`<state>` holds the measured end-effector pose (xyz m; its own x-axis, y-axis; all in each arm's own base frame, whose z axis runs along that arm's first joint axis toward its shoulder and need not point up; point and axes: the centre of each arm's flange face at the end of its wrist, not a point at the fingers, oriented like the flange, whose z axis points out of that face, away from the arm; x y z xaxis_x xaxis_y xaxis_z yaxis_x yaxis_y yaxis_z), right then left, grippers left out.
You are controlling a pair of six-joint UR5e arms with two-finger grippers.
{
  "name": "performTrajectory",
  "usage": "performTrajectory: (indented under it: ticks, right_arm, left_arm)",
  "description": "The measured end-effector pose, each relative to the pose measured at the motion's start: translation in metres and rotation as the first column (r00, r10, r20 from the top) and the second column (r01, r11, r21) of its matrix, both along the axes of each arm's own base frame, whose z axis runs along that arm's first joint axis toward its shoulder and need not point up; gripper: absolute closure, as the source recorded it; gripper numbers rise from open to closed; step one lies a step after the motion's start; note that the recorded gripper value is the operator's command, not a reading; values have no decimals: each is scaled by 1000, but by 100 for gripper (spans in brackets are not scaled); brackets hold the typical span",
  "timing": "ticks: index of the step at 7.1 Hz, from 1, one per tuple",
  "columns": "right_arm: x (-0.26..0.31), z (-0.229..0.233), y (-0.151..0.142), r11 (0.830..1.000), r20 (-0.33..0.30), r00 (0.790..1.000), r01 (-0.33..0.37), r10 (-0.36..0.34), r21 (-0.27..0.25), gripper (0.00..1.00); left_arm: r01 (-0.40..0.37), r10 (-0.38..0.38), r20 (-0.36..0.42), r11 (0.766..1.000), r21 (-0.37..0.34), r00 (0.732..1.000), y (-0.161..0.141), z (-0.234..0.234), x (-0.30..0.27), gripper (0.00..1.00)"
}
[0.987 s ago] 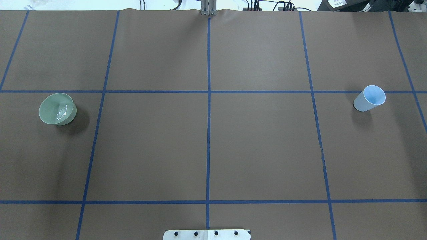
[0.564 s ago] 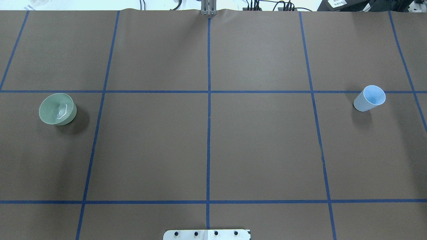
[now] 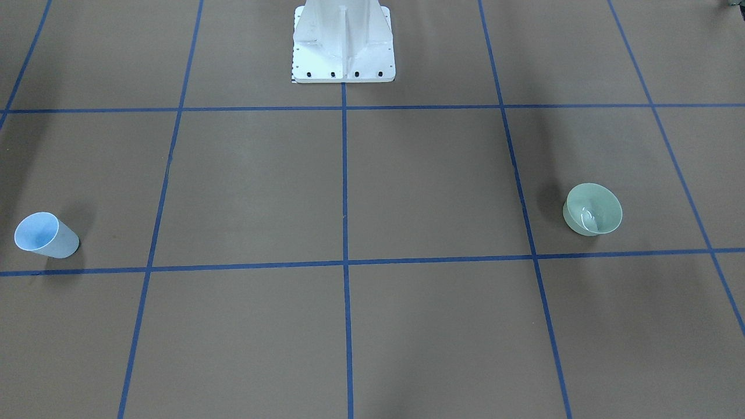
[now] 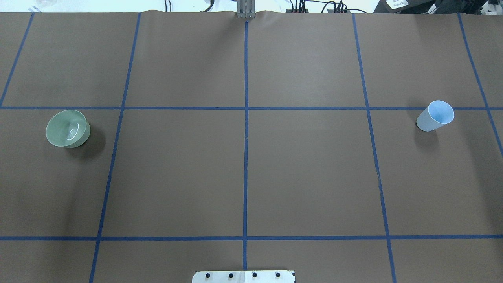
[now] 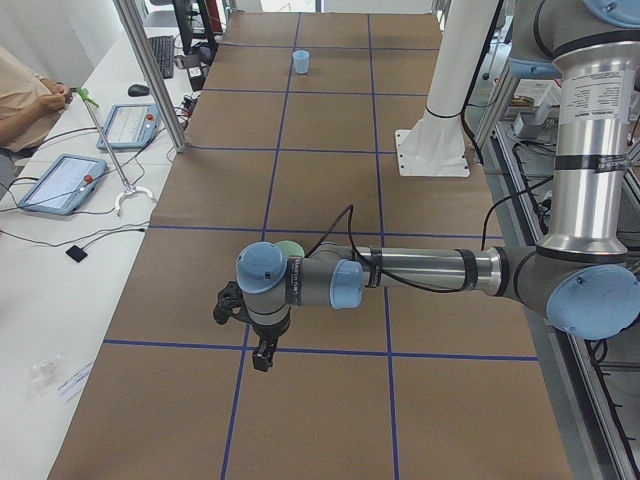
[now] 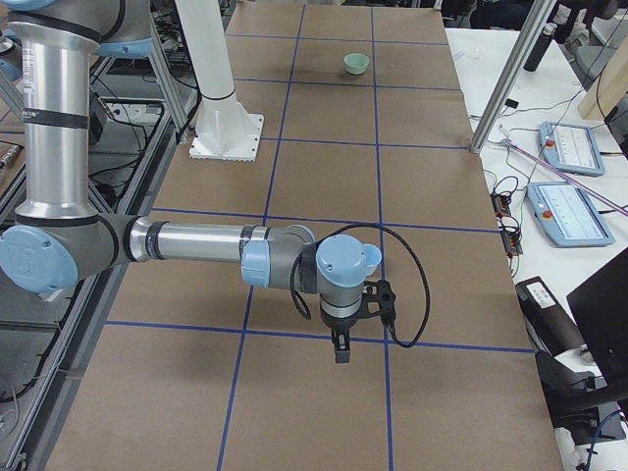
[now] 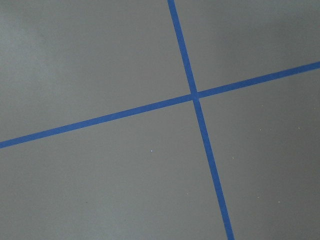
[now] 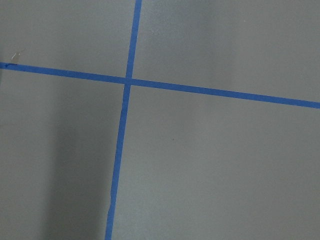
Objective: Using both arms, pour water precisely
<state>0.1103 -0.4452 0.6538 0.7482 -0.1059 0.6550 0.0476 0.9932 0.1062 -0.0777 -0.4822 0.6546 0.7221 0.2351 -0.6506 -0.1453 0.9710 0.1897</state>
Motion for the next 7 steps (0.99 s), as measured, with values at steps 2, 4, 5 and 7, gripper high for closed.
performTrajectory:
  ticks: [2,4,5,7]
  right_arm:
    - [-4,0,0,1000,3,1000,6,-6,0,0]
    - [-6,2,1,1000,3,1000,14,-14,-4,0]
    - [-7,2,2,1000,4,1000,15,-15,-4,0]
    - [-8,3,3,1000,5,1000,21,-21,-2,0]
  left_arm:
    - [0,0,-1,1000,-15,1000,8,7,0,0]
    - [1,-1,-2,1000,-19,1000,11,10,0,0]
    - [1,-1,-2,1000,-23,1000,13,11,0,0]
    - [1,-1,-2,1000,-31,1000,16,15,0,0]
